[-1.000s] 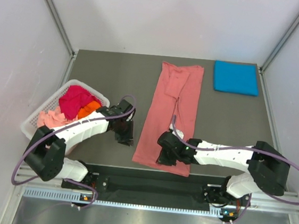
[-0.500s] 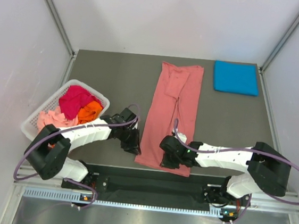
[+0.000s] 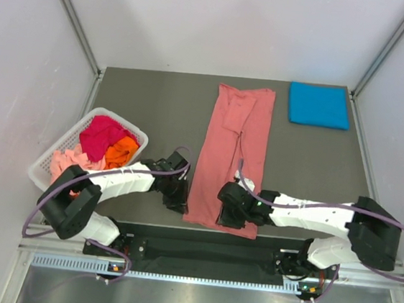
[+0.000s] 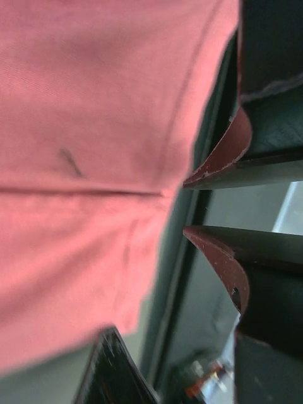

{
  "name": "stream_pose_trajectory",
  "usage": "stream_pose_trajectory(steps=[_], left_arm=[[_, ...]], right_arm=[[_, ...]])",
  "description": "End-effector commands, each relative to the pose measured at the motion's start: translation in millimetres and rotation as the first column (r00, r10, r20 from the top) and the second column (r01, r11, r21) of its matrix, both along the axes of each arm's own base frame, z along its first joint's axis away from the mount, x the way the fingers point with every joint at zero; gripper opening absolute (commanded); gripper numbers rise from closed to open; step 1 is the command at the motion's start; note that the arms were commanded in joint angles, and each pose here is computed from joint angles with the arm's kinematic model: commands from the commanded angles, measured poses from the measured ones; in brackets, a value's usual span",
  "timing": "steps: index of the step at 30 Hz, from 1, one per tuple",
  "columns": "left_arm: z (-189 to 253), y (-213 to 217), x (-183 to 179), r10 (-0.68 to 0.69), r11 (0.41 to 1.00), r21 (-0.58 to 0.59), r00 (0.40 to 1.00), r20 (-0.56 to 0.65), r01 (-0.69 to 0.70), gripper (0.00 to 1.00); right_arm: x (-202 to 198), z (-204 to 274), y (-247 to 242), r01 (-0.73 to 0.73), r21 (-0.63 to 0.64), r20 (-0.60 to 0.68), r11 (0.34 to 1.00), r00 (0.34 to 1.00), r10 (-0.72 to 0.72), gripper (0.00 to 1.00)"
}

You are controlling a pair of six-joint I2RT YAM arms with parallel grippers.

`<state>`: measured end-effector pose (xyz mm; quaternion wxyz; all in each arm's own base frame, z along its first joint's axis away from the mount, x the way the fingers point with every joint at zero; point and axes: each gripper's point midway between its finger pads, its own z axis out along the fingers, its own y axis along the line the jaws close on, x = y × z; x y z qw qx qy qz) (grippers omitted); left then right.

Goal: Fold and stack the t-shirts
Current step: Fold the tshirt

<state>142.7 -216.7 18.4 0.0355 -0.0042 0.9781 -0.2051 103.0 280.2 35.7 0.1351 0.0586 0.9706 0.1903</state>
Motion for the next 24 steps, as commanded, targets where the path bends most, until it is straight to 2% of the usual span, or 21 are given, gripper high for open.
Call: stream_pose_trajectory(steps=[1, 6, 7, 12, 15, 17, 24], left_arm=[[34.8, -2.9, 14.9, -0.012, 1.000, 0.006, 0.996, 0.093, 0.012, 0.27], [87.3, -44.6, 23.0, -0.043, 0.983, -0.170, 0.983, 0.176, 0.073, 0.31], [89.7, -58.2, 20.3, -0.054, 0.976, -0.199, 0.983, 0.177, 0.090, 0.31], [89.1, -111.3, 6.1, -0.120, 0.949, -0.268, 0.977, 0.177, 0.165, 0.29], [75.7, -131.3, 0.1, -0.158, 0.950, -0.245, 0.974, 0.164, 0.195, 0.29], [57.6, -133.6, -0.7, -0.167, 0.964, -0.183, 0.975, 0.146, 0.193, 0.30], [30.6, -143.1, -7.9, -0.207, 0.974, -0.067, 0.970, 0.127, 0.217, 0.31]], right_arm=[[0.8, 52.5, 11.1, -0.023, 0.119, 0.069, 0.993, 0.998, 0.015, 0.31], [6.2, 75.4, -6.0, -0.015, 0.153, 0.134, 0.988, 0.991, -0.006, 0.29], [10.7, 81.5, -11.0, -0.001, 0.171, 0.150, 0.985, 0.988, -0.025, 0.27], [25.2, 65.1, -58.2, 0.055, 0.108, 0.172, 0.993, 0.982, -0.073, 0.25], [33.0, 55.3, -87.0, 0.100, 0.069, 0.171, 0.993, 0.979, -0.111, 0.25], [37.1, 47.4, -103.2, 0.140, 0.055, 0.161, 0.989, 0.976, -0.148, 0.25], [36.1, 43.0, -120.3, 0.161, 0.071, 0.167, 0.984, 0.971, -0.171, 0.25]])
